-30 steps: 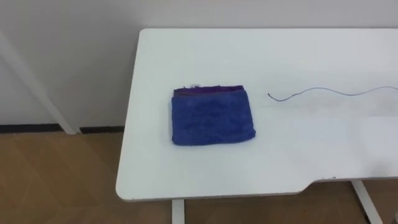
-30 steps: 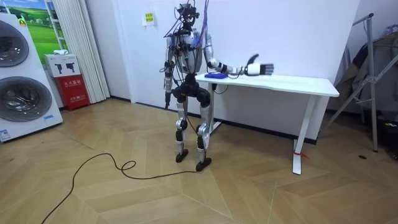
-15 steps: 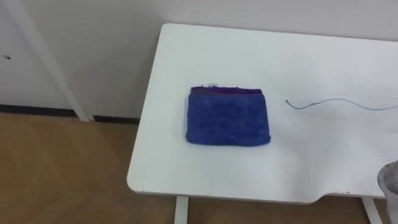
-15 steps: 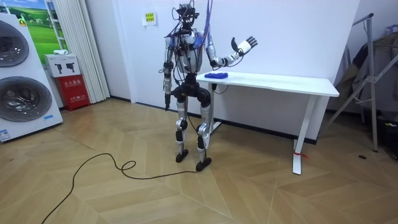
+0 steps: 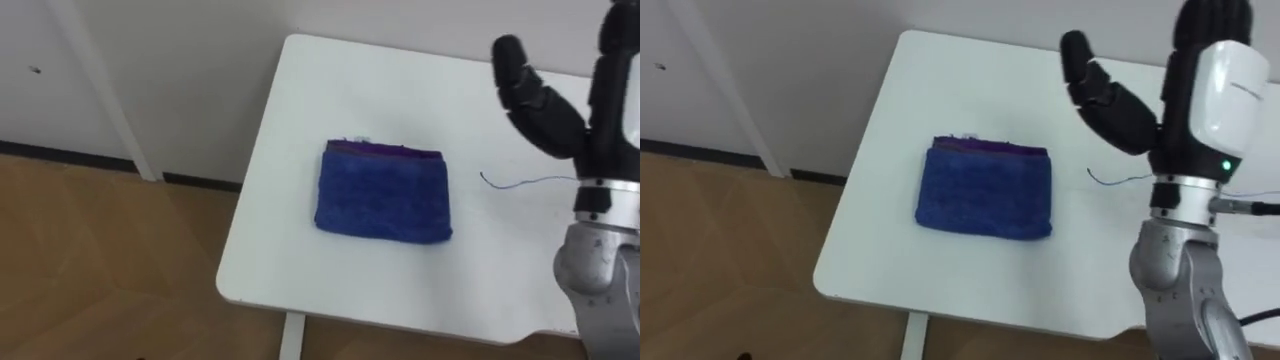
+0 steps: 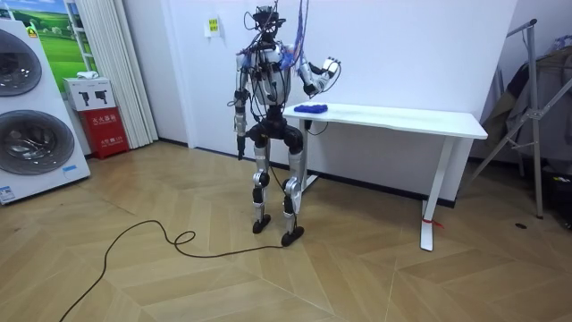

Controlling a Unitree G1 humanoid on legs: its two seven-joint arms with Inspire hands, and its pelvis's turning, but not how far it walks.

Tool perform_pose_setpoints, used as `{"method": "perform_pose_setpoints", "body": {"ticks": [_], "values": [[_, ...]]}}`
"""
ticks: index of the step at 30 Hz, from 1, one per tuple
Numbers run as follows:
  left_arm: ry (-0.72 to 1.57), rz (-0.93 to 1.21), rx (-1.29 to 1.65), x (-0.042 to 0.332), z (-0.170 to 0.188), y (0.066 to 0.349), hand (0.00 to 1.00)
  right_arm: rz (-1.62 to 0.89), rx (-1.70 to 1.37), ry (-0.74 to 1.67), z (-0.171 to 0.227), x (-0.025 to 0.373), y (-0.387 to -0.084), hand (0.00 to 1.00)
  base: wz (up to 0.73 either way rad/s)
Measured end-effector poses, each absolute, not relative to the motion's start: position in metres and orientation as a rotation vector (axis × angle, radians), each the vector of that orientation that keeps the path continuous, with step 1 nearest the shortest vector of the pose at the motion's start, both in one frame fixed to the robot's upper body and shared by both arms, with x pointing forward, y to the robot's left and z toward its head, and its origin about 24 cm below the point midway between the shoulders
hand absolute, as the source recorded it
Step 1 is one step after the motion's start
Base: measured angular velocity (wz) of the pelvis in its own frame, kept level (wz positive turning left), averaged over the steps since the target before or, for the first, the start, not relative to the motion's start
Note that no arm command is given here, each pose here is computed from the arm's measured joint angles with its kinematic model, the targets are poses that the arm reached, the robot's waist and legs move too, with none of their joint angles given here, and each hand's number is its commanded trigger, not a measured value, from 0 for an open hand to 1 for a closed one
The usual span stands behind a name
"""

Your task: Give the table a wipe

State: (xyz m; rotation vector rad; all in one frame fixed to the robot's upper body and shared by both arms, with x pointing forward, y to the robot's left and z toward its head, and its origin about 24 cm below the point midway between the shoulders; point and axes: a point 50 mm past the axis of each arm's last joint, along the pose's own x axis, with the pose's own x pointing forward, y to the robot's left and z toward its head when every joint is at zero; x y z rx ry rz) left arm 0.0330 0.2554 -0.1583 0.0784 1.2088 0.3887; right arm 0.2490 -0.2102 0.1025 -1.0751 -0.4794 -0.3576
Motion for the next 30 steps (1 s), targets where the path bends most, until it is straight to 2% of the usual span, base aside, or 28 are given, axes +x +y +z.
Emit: {"method": "perform_pose_setpoints", "body": {"ticks": [6,12,19,24,30], "values": [[1.195,0.361,0.087,0.041,-0.158,0.255,0.00,-0.146,-1.157,-0.442,0.084,0.250,-0.182,0.00,0.00],[1.178,0.345,0.092,0.050,-0.157,0.253,0.00,0.046,-1.242,-0.296,0.048,0.250,-0.171,0.00,0.04],[1.169,0.318,0.107,0.055,-0.157,0.250,0.00,0.167,-1.281,-0.174,0.015,0.244,-0.168,0.00,0.03],[1.181,0.326,0.113,0.052,-0.158,0.253,0.00,0.223,-1.307,-0.051,-0.013,0.237,-0.176,0.00,0.07],[1.203,0.329,0.109,0.043,-0.159,0.253,0.00,0.242,-1.330,0.003,-0.025,0.232,-0.180,0.00,0.01]]}}
